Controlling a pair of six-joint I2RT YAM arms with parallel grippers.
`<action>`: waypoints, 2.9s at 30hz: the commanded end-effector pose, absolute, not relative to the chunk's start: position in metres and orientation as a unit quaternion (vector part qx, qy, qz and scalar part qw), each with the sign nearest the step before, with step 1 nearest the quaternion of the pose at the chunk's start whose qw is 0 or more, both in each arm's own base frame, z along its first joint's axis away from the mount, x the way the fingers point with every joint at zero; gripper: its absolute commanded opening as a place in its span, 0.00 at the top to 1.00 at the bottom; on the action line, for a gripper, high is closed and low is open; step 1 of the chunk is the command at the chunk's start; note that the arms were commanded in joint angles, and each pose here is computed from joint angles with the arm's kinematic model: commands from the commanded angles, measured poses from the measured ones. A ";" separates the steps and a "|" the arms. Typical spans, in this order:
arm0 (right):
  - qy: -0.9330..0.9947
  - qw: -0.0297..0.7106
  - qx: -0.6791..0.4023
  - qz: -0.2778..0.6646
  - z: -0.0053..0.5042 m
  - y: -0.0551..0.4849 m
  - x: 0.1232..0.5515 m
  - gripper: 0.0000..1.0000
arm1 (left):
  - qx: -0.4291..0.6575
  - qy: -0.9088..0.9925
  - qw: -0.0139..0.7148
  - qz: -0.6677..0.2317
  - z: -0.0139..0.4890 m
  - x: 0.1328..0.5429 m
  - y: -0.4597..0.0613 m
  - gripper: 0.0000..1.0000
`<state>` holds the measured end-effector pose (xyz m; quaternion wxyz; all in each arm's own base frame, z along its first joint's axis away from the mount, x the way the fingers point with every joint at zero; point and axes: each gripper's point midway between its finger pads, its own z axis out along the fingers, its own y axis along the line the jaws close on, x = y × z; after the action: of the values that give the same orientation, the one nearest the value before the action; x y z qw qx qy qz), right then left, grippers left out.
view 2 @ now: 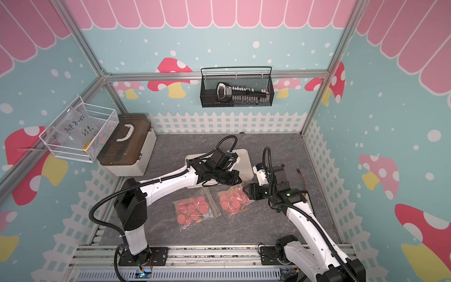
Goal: Pour cookies out of the ziploc bag
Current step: 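Open the ziploc bag at the center of the board, then pour the cookies out of the ziploc bag onto the tray.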
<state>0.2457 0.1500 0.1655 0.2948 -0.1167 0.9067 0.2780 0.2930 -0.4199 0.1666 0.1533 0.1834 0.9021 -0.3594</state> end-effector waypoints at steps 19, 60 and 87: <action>0.902 0.303 -0.165 0.261 0.147 0.173 0.264 0.56 | 0.204 0.889 0.167 -0.375 0.185 0.297 -0.426 1.00; 0.917 0.310 -0.091 0.234 0.134 0.157 0.282 1.00 | 0.140 0.909 0.191 -0.343 0.185 0.313 -0.380 0.31; 0.937 0.286 0.044 0.198 0.118 0.106 0.305 1.00 | 0.202 0.894 0.194 -0.351 0.117 0.250 -0.378 0.50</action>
<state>0.3039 0.1099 0.1157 0.2906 0.0314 0.9350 0.2008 0.2472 -0.3830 0.1247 0.1683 0.1923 0.8918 -0.3732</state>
